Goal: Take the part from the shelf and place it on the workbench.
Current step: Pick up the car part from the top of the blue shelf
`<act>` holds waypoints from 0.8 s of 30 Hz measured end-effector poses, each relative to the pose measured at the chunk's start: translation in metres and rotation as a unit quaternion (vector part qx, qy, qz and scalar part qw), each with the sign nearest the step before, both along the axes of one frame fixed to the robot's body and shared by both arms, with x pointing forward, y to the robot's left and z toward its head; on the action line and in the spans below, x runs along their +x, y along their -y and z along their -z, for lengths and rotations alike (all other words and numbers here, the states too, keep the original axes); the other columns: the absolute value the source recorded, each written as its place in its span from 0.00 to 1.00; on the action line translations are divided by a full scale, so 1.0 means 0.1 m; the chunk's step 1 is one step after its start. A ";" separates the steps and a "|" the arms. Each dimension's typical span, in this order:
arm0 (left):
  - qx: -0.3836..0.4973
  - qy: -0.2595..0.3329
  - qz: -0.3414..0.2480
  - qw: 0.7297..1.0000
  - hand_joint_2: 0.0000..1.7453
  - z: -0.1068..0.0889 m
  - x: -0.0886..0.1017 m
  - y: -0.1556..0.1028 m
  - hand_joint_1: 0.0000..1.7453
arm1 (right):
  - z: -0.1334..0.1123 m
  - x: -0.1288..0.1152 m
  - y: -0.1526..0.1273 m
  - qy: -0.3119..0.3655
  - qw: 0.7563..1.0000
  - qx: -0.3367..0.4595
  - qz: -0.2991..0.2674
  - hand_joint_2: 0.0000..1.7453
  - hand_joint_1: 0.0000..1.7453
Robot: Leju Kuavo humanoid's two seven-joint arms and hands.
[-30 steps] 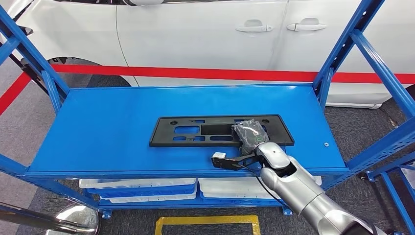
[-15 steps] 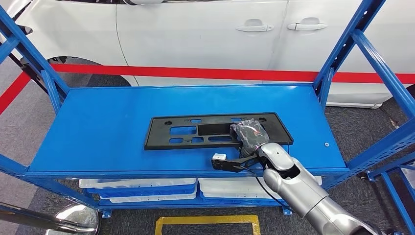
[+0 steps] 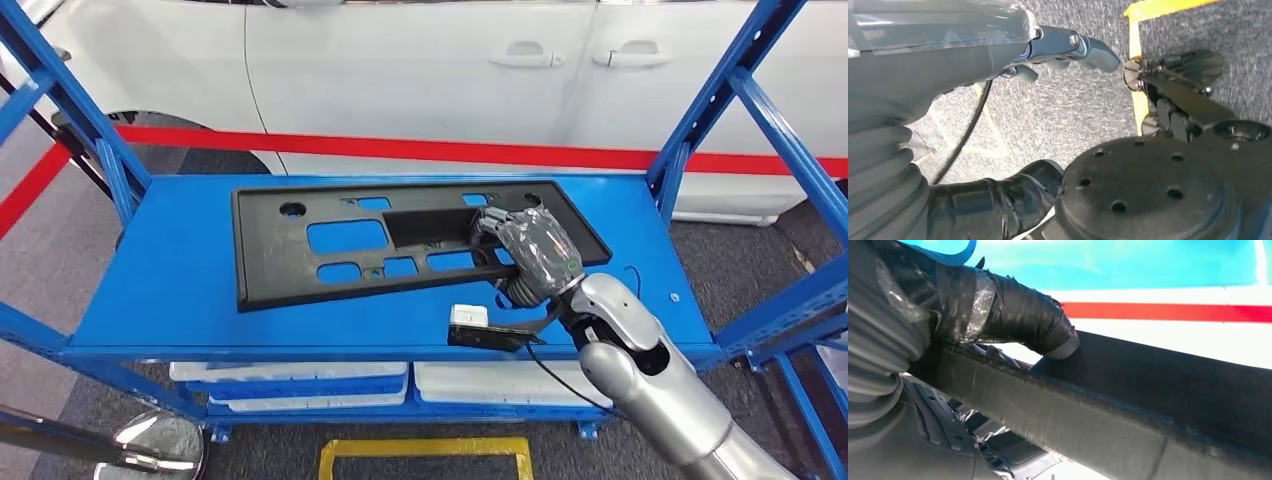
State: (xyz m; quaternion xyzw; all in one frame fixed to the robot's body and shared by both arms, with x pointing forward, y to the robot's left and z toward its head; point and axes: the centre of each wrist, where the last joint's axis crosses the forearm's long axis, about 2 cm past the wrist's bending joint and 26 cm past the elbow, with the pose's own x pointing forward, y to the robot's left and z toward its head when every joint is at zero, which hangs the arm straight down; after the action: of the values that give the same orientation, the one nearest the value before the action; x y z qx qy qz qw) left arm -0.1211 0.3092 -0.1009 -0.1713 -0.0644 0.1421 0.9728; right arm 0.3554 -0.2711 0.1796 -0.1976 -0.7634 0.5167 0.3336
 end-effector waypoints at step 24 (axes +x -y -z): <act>-0.001 0.005 0.029 1.000 1.00 0.00 0.04 -0.10 0.00 | -0.25 -0.28 -0.07 -0.003 0.993 0.048 -0.107 1.00 1.00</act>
State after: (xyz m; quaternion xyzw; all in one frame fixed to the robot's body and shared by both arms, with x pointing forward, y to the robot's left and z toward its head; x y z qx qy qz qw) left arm -0.1167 0.3192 -0.1013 -0.1747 -0.0639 0.1135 0.9760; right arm 0.3278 -0.2637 0.2048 -0.0970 -0.8030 0.5128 0.2877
